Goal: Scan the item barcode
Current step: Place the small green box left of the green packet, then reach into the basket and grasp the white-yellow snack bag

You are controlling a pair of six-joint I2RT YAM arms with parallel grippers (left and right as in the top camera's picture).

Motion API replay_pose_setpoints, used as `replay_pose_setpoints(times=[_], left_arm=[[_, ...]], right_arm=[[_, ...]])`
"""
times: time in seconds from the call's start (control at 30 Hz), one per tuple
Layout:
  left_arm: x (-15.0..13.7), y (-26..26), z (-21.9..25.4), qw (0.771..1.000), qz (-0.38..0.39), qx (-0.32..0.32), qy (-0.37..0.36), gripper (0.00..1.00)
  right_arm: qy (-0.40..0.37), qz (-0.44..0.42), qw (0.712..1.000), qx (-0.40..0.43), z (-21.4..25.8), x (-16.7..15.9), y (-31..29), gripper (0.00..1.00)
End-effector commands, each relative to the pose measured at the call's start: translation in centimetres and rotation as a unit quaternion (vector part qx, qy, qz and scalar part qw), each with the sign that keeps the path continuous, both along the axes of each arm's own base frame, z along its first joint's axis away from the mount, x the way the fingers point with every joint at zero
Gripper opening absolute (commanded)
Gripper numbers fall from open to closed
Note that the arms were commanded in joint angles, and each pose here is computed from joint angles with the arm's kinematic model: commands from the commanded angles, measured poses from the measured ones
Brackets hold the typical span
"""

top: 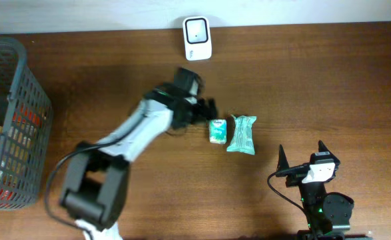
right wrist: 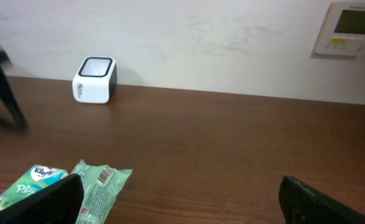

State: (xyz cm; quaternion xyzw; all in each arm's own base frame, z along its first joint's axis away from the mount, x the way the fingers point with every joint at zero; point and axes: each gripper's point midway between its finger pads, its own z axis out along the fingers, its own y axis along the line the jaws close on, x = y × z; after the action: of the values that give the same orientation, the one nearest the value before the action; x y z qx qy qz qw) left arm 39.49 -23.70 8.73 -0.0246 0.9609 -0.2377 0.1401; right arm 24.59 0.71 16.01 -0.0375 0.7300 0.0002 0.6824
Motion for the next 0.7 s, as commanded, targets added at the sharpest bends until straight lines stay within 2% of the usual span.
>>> replay_pose_setpoints(times=[0.0, 0.03, 0.1, 0.13, 0.2, 0.3, 0.43, 0.53, 0.67], left_arm=[[4.9, 7.9, 13.8, 0.981, 0.049, 0.035, -0.185, 0.99], [5.3, 9.7, 15.7, 0.976, 0.065, 0.045, -0.205, 0.99], [5.7, 16.5, 22.7, 0.948, 0.108, 0.085, -0.288, 0.99], [5.5, 18.6, 24.7, 0.937, 0.114, 0.103, -0.313, 0.99], [4.5, 24.8, 28.2, 0.904, 0.173, 0.177, -0.348, 0.99], [0.9, 35.9, 30.6, 0.837, 0.324, 0.29, -0.332, 0.99], [-3.8, 44.9, 29.8, 0.78, 0.431, 0.368, -0.264, 1.0], [-6.5, 49.5, 26.7, 0.767, 0.473, 0.388, -0.193, 0.99], [-8.4, 52.2, 19.9, 0.784, 0.473, 0.394, -0.076, 0.91]], right_arm=[[0.0, -0.006, 1.0, 0.0, -0.2, 0.0, -0.2, 0.99], [0.0, -0.006, 1.0, 0.0, -0.2, 0.0, -0.2, 0.99], [0.0, -0.006, 1.0, 0.0, -0.2, 0.0, -0.2, 0.99], [0.0, -0.006, 1.0, 0.0, -0.2, 0.0, -0.2, 0.99], [0.0, -0.006, 1.0, 0.0, -0.2, 0.0, -0.2, 0.99], [0.0, -0.006, 1.0, 0.0, -0.2, 0.0, -0.2, 0.99], [0.0, -0.006, 1.0, 0.0, -0.2, 0.0, -0.2, 0.99], [0.0, -0.006, 1.0, 0.0, -0.2, 0.0, -0.2, 0.99], [0.0, -0.006, 1.0, 0.0, -0.2, 0.0, -0.2, 0.99]])
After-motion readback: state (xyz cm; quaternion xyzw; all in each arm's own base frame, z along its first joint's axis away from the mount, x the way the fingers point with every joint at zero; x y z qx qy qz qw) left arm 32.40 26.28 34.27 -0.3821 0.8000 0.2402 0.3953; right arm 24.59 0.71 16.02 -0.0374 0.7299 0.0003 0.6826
